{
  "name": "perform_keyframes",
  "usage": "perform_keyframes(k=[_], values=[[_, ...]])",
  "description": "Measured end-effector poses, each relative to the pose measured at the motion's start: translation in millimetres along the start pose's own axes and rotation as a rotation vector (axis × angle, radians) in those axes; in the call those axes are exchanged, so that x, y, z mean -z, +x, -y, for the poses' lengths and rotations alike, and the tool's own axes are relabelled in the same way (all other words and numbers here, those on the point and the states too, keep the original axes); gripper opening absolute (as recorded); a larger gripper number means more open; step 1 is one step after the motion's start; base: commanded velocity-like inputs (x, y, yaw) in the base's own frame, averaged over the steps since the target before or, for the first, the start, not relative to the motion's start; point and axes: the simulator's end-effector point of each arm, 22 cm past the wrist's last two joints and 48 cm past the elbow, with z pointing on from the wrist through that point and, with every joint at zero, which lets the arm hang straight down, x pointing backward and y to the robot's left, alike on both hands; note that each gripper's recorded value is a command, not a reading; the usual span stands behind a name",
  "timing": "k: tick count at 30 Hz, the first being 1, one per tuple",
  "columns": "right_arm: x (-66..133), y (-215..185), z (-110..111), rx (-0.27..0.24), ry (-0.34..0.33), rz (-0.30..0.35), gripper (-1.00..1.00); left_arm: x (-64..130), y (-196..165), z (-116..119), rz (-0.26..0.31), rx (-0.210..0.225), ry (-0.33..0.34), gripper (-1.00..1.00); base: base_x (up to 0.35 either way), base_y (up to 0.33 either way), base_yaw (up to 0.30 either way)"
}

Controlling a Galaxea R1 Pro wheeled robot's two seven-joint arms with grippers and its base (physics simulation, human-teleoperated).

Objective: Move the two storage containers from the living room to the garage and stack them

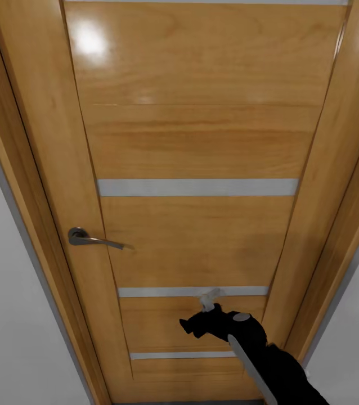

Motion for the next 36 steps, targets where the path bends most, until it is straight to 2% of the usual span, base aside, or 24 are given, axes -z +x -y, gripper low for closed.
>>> perform_keyframes(k=[1, 7, 12, 19, 25, 36], values=[[0.2, -9.6, -10.5, -0.009, 0.007, 0.009, 1.00, 0.0, 0.0, 0.5, 0.000, 0.000, 0.001, 1.00, 0.000, 0.000, 0.000], [4.0, -27.3, -26.0, -0.010, 0.004, 0.037, 1.00, 0.0, 0.1, 1.0, 0.000, 0.000, 0.001, 1.00, 0.000, 0.000, 0.000], [3.5, -37.0, -48.8, -0.016, -0.013, 0.031, 1.00, 0.0, -0.2, 1.1, 0.001, 0.000, 0.002, 1.00, 0.000, 0.000, 0.000], [1.5, -62.7, -73.7, 0.036, 0.037, 0.058, 1.00, 0.0, -1.0, 1.1, 0.002, 0.000, 0.002, 1.00, 0.000, 0.000, 0.000], [-2.2, -82.4, -59.7, 0.074, 0.081, 0.071, 1.00, 0.0, -1.4, 1.1, 0.003, 0.000, 0.002, 1.00, 0.000, 0.000, 0.000], [-28.5, -95.9, -29.7, 0.111, 0.131, 0.028, 1.00, 0.0, -1.4, 1.1, 0.003, 0.000, 0.002, 1.00, 0.000, 0.000, 0.000]])
